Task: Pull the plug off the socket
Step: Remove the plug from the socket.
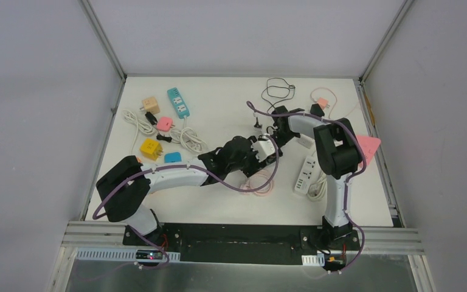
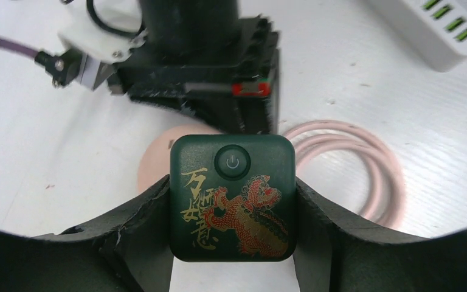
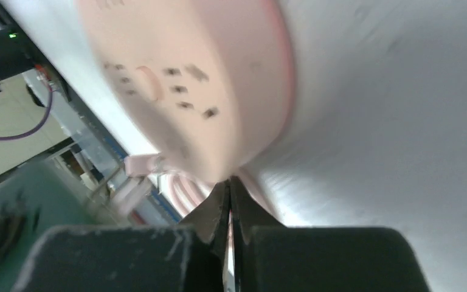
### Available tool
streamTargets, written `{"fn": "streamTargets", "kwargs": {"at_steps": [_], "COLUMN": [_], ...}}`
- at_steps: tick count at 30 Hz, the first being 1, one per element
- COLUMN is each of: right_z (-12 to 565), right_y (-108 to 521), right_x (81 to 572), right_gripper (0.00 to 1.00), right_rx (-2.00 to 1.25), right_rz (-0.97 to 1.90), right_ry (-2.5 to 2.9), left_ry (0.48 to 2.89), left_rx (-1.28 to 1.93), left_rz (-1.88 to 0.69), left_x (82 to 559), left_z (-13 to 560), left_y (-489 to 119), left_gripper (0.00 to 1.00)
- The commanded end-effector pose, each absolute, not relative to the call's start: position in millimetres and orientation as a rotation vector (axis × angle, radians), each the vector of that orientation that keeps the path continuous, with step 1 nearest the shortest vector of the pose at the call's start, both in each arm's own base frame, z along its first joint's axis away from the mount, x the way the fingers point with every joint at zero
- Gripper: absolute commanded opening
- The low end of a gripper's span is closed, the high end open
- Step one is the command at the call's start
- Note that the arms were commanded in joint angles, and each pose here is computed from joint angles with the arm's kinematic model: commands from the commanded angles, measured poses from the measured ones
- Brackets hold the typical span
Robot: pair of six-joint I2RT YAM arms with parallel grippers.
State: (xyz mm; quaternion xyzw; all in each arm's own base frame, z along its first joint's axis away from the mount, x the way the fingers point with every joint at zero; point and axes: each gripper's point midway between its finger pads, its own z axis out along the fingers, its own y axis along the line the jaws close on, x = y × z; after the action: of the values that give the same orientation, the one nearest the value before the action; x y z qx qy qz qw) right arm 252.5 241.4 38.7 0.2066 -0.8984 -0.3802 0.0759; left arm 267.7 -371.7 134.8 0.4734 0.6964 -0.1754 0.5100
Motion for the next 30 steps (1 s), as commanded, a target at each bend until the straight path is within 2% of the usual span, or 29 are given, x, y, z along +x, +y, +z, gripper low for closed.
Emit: {"fn": "streamTargets", "kwargs": {"at_steps": [1, 6, 15, 22, 30], "right_z": [-14.7, 10.2, 73.6, 110.7, 138.0], "right_y": [218.6, 236.0, 240.8, 221.4, 199.4], "right_x": [277.0, 278.0, 283.6, 290.0, 293.3], "right_gripper": [0.00, 0.00, 0.04, 0.06, 0.08], "right_rx": [0.793, 0.775, 0.909, 1.022, 1.157], "right_rz": [-0.855, -1.122, -1.479, -1.539, -1.503], "right_ry": [-2.848, -2.799, -2.742, -2.810, -2.914], "left_ry": [1.565, 1.627, 1.619, 1.773, 1.905], "left_rx": [1.068, 0.962, 0.872, 0.701, 0.527], "left_rz": [-0.494, -0.585, -0.753, -0.829, -0.688], "left_x": [273.0, 280.6, 257.8, 258.3, 265.0], "left_z": [179.0, 193.6, 238.5, 236.8, 210.1], "left_y": [-390.6, -384.5, -371.1, -338.3, -278.8], "left_gripper": [0.00, 0.00, 0.00, 0.00, 0.00]}}
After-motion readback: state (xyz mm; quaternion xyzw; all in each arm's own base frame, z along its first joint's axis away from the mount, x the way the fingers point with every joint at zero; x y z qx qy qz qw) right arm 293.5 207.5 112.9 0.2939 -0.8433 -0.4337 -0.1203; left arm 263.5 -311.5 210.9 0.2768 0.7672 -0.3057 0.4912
